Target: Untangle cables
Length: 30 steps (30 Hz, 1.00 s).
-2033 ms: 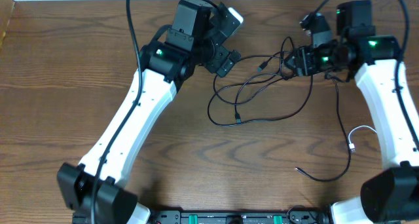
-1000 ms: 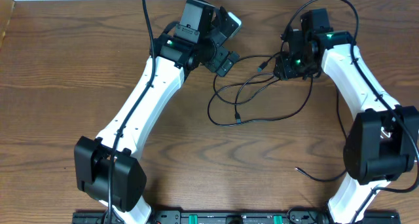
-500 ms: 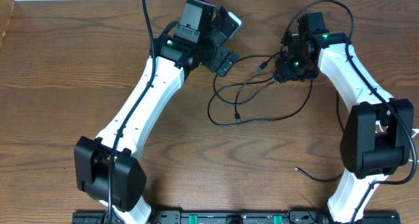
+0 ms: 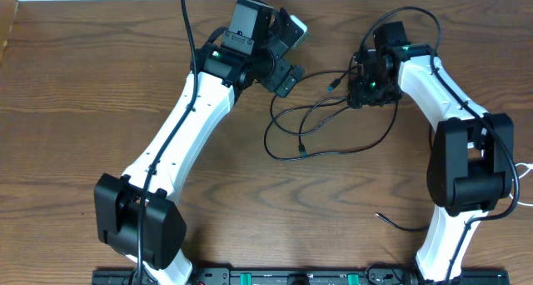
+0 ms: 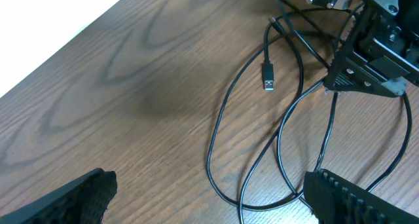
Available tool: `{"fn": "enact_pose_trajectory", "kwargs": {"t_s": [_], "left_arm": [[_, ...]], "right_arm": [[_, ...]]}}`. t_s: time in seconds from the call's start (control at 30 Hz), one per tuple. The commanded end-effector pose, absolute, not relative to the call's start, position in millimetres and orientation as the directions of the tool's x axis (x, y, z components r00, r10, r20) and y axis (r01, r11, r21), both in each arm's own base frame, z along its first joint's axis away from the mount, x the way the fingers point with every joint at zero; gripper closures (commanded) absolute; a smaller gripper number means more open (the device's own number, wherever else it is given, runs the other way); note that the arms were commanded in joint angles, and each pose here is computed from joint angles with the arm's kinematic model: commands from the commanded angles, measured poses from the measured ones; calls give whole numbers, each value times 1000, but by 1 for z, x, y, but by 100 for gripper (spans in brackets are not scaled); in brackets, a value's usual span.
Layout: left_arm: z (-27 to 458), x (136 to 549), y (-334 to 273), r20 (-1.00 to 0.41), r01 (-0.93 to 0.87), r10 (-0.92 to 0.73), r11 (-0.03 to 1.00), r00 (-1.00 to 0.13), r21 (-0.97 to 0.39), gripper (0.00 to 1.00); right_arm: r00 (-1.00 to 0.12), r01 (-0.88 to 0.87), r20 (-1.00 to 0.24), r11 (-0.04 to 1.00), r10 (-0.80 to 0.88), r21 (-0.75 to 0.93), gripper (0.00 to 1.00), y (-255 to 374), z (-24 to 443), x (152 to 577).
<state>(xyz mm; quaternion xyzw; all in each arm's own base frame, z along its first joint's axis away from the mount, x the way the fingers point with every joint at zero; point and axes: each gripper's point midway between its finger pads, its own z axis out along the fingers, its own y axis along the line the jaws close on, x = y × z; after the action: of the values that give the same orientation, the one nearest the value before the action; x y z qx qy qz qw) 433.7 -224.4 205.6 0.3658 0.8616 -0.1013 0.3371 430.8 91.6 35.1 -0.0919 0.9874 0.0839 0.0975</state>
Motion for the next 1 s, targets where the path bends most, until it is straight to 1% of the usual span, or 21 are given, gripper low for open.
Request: {"fn": "enact_pose_trajectory", "kwargs": {"t_s": [0.0, 0.13, 0.23, 0.27, 0.33, 0.43, 0.57, 0.67, 0.7, 0.73, 0.8, 0.83, 0.87, 0.97], "left_arm": [[203, 433, -225, -654, 699, 554, 713, -516, 52, 4], [203, 433, -225, -653, 699, 554, 713, -517, 51, 4], [203, 433, -225, -653, 699, 554, 713, -517, 51, 4], [203, 433, -225, -653, 699, 554, 713, -516, 51, 4], [203, 433, -225, -653, 700, 554, 713, -516, 51, 4], [203, 431, -228, -658, 709, 551, 704, -513, 37, 4], [204, 430, -230, -660, 715, 550, 699, -512, 27, 4], [204, 430, -230, -660, 715, 549, 699, -512, 27, 4], [204, 430, -230, -660, 715, 549, 699, -512, 27, 4], [204, 430, -230, -660, 715, 550, 699, -512, 27, 4], [204, 430, -230, -660, 715, 550, 699, -512, 27, 4], [204, 430, -230, -660, 715, 550, 699, -512, 27, 4], [204, 430, -230, -660, 715, 549, 699, -512, 27, 4], [204, 430, -230, -660, 715, 549, 699, -512, 27, 4]], "right_arm": [[-964, -197, -206, 971, -167, 136, 36, 91, 32, 431], [-963, -201, -207, 970, -170, 137, 36, 91, 32, 431], [-964, -201, -206, 970, -170, 137, 40, 91, 32, 431], [-964, -201, -205, 970, -171, 137, 39, 91, 31, 431], [-964, -203, -201, 969, -173, 140, 34, 91, 27, 432], [-969, -200, -174, 968, -173, 149, 29, 92, 16, 429], [-975, -195, -135, 967, -174, 165, 31, 94, -2, 425], [-976, -192, -133, 967, -171, 166, 32, 94, -7, 426], [-976, -192, -137, 967, -170, 166, 38, 94, -8, 428], [-976, -192, -139, 967, -170, 166, 50, 95, -8, 428], [-975, -193, -140, 967, -171, 166, 83, 95, -8, 428], [-976, -192, -138, 967, -170, 167, 96, 95, -8, 428], [-976, -192, -133, 966, -171, 174, 99, 96, -8, 426], [-975, -218, -110, 943, -196, 252, 99, 108, -5, 416]]}}
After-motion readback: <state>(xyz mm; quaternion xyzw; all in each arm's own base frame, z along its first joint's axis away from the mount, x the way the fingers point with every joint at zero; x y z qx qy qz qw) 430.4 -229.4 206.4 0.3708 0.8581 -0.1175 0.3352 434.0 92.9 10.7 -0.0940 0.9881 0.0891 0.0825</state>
